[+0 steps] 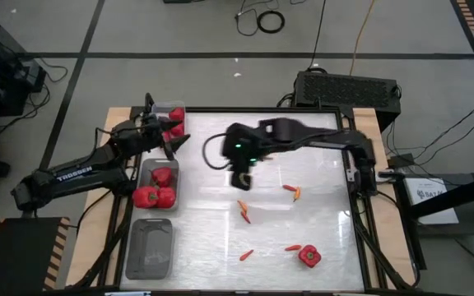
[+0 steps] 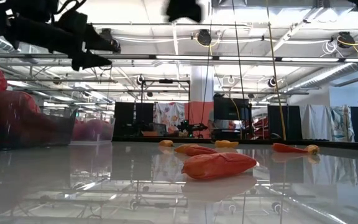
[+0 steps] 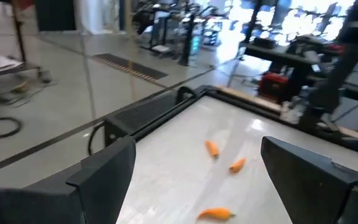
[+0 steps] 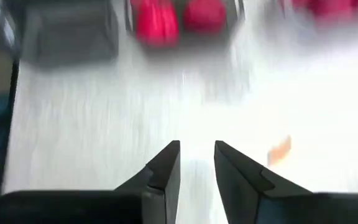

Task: Sort produce into baskets
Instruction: Put the bell pepper into the top gray bin

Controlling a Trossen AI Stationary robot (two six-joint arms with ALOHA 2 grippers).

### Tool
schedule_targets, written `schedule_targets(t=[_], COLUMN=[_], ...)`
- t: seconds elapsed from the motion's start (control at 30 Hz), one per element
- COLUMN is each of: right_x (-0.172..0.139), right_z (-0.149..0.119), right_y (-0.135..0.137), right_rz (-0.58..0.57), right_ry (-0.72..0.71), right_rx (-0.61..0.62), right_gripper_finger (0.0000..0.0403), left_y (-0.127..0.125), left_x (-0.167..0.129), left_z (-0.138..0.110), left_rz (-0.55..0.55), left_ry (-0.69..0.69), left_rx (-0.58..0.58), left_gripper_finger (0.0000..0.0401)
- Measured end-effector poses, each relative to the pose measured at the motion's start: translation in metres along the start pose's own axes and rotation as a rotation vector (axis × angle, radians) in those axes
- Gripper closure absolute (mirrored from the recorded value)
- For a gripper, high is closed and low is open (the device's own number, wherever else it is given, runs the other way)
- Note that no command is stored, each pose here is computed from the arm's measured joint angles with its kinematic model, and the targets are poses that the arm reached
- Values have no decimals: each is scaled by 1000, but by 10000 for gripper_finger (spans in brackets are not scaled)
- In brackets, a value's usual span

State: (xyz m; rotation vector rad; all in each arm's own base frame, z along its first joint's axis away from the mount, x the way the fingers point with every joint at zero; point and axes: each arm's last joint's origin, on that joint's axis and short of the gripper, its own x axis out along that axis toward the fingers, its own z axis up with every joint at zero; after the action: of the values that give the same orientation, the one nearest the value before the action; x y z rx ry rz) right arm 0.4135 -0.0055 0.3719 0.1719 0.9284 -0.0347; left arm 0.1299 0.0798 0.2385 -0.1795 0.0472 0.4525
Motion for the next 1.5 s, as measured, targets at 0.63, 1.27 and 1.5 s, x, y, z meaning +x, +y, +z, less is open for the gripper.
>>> schedule_targets(t=[0.63,1.27,1.5], right_x=[-17,-9,0], right_z=[-111,-226,-233], right_y=[124,224,228], right_rz=[-262,-326,-284], right_ry=[470,630,645], right_rx=[280,586,578], right_gripper_finger=[312,251,200], left_y=[-100,-139,-118], left_x=[30,-1,-19], left_z=[19,-25,-34], left_rz=[-536,-458,-139], left_ry=[69,547,662], left_rx=[53,231,317], left_gripper_finger=[49,49,49])
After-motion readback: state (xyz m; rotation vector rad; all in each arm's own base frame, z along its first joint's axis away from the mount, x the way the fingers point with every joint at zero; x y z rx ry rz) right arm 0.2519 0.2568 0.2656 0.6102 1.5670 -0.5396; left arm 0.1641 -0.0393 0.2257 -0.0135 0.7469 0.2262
